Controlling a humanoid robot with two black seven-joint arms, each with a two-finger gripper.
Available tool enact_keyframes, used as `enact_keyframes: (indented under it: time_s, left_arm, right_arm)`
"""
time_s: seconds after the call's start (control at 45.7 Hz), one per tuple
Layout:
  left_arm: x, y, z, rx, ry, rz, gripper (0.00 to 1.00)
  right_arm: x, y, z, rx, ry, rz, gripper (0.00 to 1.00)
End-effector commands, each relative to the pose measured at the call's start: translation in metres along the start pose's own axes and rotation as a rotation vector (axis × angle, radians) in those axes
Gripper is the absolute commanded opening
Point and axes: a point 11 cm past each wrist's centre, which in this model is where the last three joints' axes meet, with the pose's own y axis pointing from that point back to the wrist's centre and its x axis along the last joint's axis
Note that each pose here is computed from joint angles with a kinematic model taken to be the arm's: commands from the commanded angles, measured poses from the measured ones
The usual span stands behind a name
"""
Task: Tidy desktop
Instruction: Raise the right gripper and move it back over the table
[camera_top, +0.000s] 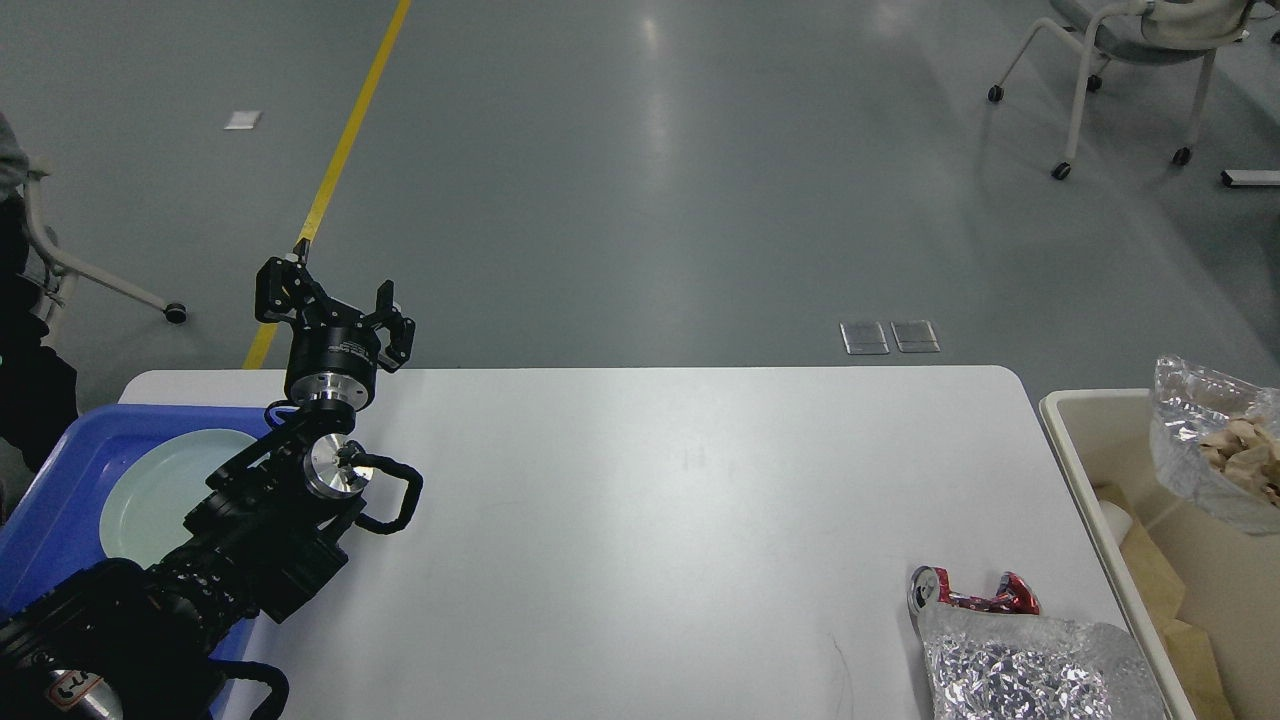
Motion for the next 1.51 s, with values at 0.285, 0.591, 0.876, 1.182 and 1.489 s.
enact_keyframes:
  time_s: [0.285,0.591,0.876,1.182,1.489]
  left_arm:
    - [0.000,0.000,0.000,0.000,0.000,0.000,1.00]
    - [0.000,0.000,0.000,0.000,0.000,0.000,1.00]
    - [0.000,0.000,0.000,0.001,-0.001,-0.001,1.00]
    - [0.000,0.000,0.000,0.000,0.000,0.000,1.00]
    - [0.000,0.000,0.000,0.001,-0.001,-0.001,1.00]
  right_arm:
    - [-0.008,-0.013,-0.009,0.017,-0.016,0.062,1.00]
    - [-0.031,0.030,-0.155,0.319,0.024,-0.051,1.00]
    - [-0.050,0.084,-0.245,0.532,0.060,-0.094,0.97]
    - [-0.100,0.132,-0.310,0.628,0.166,-0.024,0.97]
    - [-0.165,0.198,-0.310,0.478,0.721,-0.158,1.00]
